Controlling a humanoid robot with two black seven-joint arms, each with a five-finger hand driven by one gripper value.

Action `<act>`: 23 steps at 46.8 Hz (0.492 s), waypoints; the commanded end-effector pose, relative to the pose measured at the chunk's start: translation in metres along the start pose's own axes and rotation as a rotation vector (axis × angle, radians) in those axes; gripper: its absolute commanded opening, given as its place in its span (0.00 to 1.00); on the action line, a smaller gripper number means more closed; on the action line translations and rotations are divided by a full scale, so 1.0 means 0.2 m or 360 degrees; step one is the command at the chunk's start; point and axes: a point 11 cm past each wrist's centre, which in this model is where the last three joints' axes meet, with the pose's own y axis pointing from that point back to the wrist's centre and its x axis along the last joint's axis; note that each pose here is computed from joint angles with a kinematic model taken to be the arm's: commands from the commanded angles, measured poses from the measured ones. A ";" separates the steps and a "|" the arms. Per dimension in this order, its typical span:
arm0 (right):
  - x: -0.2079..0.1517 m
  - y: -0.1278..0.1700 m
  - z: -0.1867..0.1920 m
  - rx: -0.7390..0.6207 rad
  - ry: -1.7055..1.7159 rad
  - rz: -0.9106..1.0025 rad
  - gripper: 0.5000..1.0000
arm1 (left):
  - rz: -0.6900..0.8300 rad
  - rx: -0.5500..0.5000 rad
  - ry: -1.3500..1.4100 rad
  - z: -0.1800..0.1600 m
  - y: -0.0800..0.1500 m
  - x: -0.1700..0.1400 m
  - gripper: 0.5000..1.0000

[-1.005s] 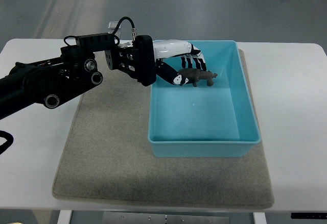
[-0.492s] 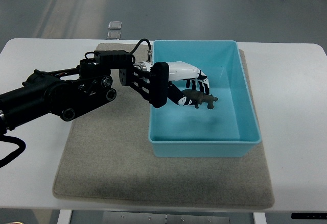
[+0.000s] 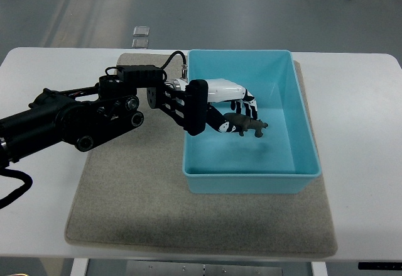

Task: Place brown hippo in blue box with left hand
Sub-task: 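Lower the hippo into the box and open the left hand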

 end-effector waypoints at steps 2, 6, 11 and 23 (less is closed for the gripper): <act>0.00 0.00 0.00 0.0000 0.0000 0.0000 0.87 | -0.0004 -0.0003 0.0007 0.00 0.00 -0.01 0.52; 0.00 0.00 0.00 0.0000 0.0000 0.0000 0.87 | -0.0005 -0.0005 0.0009 0.00 0.00 -0.02 0.54; 0.00 0.00 0.00 0.0000 0.0000 0.0000 0.87 | -0.0006 -0.0010 0.0008 0.01 0.00 -0.02 0.62; 0.00 0.00 0.00 0.0000 0.0000 0.0000 0.87 | 0.0060 -0.0025 0.0032 0.02 0.01 0.02 0.72</act>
